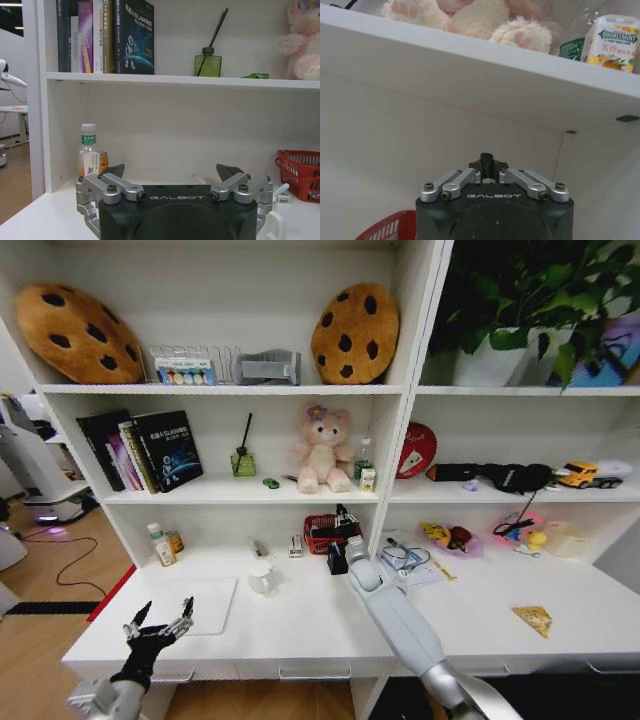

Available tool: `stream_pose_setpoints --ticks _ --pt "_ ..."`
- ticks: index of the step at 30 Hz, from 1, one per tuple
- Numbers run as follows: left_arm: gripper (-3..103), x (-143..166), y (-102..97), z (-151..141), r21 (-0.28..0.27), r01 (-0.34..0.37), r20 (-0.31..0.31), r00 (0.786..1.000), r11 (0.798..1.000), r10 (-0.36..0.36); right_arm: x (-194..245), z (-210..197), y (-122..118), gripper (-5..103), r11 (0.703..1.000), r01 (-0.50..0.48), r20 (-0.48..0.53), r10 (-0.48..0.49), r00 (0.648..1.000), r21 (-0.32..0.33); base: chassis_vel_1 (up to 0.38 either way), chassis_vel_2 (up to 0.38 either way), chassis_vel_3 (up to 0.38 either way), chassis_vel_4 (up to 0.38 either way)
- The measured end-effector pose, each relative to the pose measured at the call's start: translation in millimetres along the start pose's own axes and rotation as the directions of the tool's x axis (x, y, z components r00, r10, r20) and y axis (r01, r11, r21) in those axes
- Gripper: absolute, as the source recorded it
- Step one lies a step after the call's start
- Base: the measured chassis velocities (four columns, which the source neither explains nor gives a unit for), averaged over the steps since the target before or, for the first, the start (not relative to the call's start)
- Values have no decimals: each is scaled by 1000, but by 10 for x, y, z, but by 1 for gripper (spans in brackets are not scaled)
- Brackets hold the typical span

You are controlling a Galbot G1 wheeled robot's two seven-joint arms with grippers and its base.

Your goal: Organize the objects on the table.

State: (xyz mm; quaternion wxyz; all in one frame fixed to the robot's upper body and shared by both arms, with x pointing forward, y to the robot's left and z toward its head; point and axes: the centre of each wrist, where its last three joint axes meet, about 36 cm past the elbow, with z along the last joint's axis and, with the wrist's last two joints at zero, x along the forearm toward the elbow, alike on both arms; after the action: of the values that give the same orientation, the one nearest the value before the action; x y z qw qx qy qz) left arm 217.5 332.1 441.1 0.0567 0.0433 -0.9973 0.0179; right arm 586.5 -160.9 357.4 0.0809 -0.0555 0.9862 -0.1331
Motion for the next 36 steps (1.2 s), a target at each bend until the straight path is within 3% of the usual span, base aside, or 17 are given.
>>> stream_pose_setpoints --ticks 12,21,26,28,33,36 --pt "100 0 0 0 0 0 0 1000 1000 0 115 346 143 11 999 21 -56 -23 998 -38 0 0 0 0" --pt "100 0 0 0 0 0 0 1000 1000 0 237 361 184 9 999 14 -59 -15 998 -31 0 0 0 0" --pt "100 0 0 0 0 0 0 1000 1000 0 350 270 187 24 999 11 -35 -12 999 -31 0 0 0 0" --pt "100 0 0 0 0 0 0 1000 1000 0 437 136 158 41 999 1 -18 -1 1000 -40 0 0 0 0" --pt "100 0 0 0 0 0 0 1000 1000 0 524 78 134 52 999 -4 -21 3 1000 -52 0 0 0 0" --pt "100 0 0 0 0 0 0 1000 1000 0 574 182 85 68 999 -18 -51 15 999 -51 0 0 0 0"
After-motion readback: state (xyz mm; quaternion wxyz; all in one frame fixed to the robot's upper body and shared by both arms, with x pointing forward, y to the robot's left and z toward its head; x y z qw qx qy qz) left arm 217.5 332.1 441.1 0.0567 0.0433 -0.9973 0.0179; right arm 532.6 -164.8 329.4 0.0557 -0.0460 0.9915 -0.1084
